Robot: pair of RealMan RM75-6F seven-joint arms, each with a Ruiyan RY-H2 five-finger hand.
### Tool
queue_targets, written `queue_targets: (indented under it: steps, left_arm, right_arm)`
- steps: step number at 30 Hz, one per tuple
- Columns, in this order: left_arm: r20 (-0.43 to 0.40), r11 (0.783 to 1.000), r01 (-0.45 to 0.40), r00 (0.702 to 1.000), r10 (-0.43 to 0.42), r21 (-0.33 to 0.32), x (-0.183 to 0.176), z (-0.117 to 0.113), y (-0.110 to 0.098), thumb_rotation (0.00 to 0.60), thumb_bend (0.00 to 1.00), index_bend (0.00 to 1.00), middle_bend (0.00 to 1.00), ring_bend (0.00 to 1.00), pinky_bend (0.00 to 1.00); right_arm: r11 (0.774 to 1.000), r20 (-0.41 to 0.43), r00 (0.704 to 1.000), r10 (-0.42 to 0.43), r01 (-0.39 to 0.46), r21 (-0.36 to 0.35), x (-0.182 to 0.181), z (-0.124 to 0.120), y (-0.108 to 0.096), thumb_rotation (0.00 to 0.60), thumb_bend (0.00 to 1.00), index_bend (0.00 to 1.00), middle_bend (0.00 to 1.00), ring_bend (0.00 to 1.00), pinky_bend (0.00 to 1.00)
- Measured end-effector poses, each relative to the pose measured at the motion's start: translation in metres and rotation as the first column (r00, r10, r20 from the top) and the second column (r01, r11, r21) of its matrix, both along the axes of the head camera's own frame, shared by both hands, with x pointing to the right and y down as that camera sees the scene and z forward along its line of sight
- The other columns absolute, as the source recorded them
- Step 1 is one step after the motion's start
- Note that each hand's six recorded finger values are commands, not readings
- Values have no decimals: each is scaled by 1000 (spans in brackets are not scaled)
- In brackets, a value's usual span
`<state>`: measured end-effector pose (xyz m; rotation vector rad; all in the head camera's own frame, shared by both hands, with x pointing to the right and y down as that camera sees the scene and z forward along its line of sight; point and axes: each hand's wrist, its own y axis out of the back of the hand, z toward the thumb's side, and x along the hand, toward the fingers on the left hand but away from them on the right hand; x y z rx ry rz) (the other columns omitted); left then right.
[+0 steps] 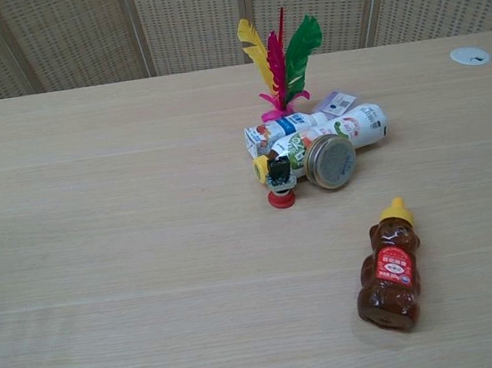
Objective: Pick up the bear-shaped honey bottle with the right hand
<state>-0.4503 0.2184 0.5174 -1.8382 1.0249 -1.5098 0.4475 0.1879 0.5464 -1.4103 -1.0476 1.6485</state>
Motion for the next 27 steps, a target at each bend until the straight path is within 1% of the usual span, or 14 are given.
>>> queue_targets:
  steps: [5, 10, 14, 17, 20, 23, 26, 27]
  left_arm:
    - [-6, 1000, -5, 1000, 5, -14, 1, 3, 1, 600, 346, 0, 0, 0, 0]
    - [-17, 1000, -7, 1000, 7, 3, 1, 1, 0, 600, 346, 0, 0, 0, 0]
    - [-22, 1000, -11, 1000, 11, 0, 1, 1, 0, 600, 345, 0, 0, 0, 0]
    - [-28, 1000, -15, 1000, 14, -8, 1, 3, -2, 600, 346, 0, 0, 0, 0]
    - [-29, 1000, -15, 999, 14, -15, 1, 5, -4, 600, 347, 0, 0, 0, 0]
    - [-23, 1000, -16, 1000, 16, -22, -1, 6, -7, 600, 346, 0, 0, 0, 0]
    - [-14, 1000, -19, 1000, 19, -23, -2, 6, -11, 600, 345, 0, 0, 0, 0]
    - [-11, 999, -21, 1000, 20, -25, -2, 6, -12, 600, 345, 0, 0, 0, 0]
  right_arm:
    - [1000, 15, 1000, 0, 0, -20, -2, 3, 4, 596, 164, 0, 0, 0, 0]
    - [999, 48, 998, -27, 29, -41, -8, 5, 7, 594, 164, 0, 0, 0, 0]
    - [994, 91, 993, -74, 81, -79, -19, 8, 10, 595, 165, 0, 0, 0, 0]
    - [984, 133, 984, -123, 138, -112, -33, 12, 12, 599, 174, 0, 0, 0, 0]
    - [970, 176, 970, -168, 194, -148, -48, 18, 13, 600, 215, 0, 0, 0, 0]
    - [948, 210, 954, -216, 256, -188, -63, 25, 13, 600, 257, 0, 0, 0, 0]
    - [915, 242, 929, -281, 335, -223, -81, 32, 13, 600, 268, 0, 0, 0, 0]
    - [898, 254, 916, -310, 370, -237, -89, 34, 14, 600, 267, 0, 0, 0, 0]
